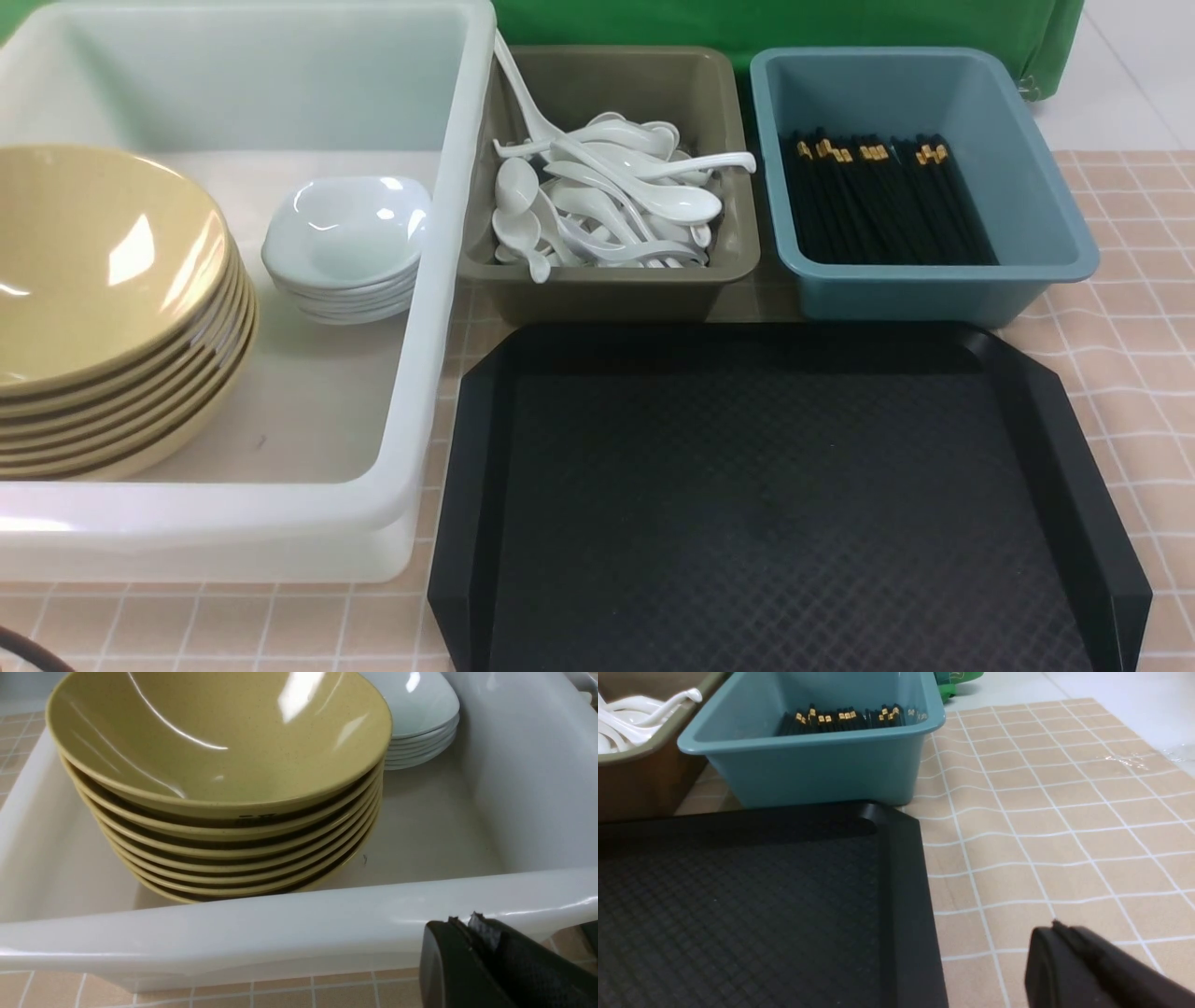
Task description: On brown table put chopsticks spoon bowls plates into blue grey white boxes.
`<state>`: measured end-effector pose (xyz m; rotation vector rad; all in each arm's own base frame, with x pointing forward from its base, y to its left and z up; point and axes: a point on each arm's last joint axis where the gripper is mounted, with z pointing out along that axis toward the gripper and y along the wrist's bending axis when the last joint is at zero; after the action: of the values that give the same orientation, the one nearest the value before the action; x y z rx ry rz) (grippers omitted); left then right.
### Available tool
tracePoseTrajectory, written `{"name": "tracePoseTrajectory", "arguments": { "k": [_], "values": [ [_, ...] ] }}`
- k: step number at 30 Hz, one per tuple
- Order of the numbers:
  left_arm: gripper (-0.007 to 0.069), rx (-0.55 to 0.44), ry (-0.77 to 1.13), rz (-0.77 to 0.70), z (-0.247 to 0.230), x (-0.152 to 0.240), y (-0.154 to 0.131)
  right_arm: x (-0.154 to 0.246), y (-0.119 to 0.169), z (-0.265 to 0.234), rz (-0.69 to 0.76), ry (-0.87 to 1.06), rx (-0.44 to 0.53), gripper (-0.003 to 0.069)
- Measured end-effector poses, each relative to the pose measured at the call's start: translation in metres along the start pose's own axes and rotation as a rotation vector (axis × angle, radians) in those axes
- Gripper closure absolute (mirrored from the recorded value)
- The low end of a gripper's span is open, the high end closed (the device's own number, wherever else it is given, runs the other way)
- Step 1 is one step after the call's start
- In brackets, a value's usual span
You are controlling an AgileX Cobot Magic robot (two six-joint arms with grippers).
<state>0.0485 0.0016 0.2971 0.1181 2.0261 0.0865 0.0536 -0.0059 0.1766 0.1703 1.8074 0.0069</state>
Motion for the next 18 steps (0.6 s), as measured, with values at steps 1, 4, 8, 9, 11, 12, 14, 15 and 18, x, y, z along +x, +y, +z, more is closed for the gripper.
{"name": "tracePoseTrajectory", "arguments": {
  "k": [1, 4, 8, 9, 11, 12, 14, 15, 18],
  "values": [
    [0.0624, 0.001, 0.0, -0.001, 0.0, 0.0, 0.0, 0.0, 0.0, 0.0, 0.0, 0.0, 0.0, 0.0622],
    [0.0624, 0.001, 0.0, -0.001, 0.0, 0.0, 0.0, 0.0, 0.0, 0.0, 0.0, 0.0, 0.0, 0.062],
    [0.0624, 0.003, 0.001, -0.002, 0.0, 0.001, 0.0, 0.0, 0.0, 0.0, 0.0, 0.0, 0.0, 0.0618],
    [0.0624, 0.006, 0.003, -0.001, 0.002, 0.002, -0.001, 0.0, 0.0, 0.0, 0.0, 0.0, 0.0, 0.0617],
    [0.0624, 0.008, 0.004, 0.002, 0.005, 0.007, -0.001, 0.0, 0.0, 0.0, 0.0, 0.0, 0.0, 0.0616],
    [0.0624, 0.009, 0.003, 0.002, 0.006, 0.008, -0.002, 0.0, 0.0, 0.0, 0.0, 0.0, 0.0, 0.0616],
    [0.0624, 0.008, -0.044, 0.001, 0.011, 0.017, -0.003, 0.0, 0.0, 0.0, 0.0, 0.0, 0.0, 0.0614],
    [0.0624, 0.012, -0.054, -0.004, 0.013, 0.021, -0.004, 0.0, 0.0, 0.0, 0.0, 0.0, 0.0, 0.0613],
    [0.0624, 0.025, -0.238, -0.05, 0.026, 0.041, -0.009, 0.0, 0.0, 0.0, 0.0, 0.0, 0.0, 0.0612]
  ]
}}
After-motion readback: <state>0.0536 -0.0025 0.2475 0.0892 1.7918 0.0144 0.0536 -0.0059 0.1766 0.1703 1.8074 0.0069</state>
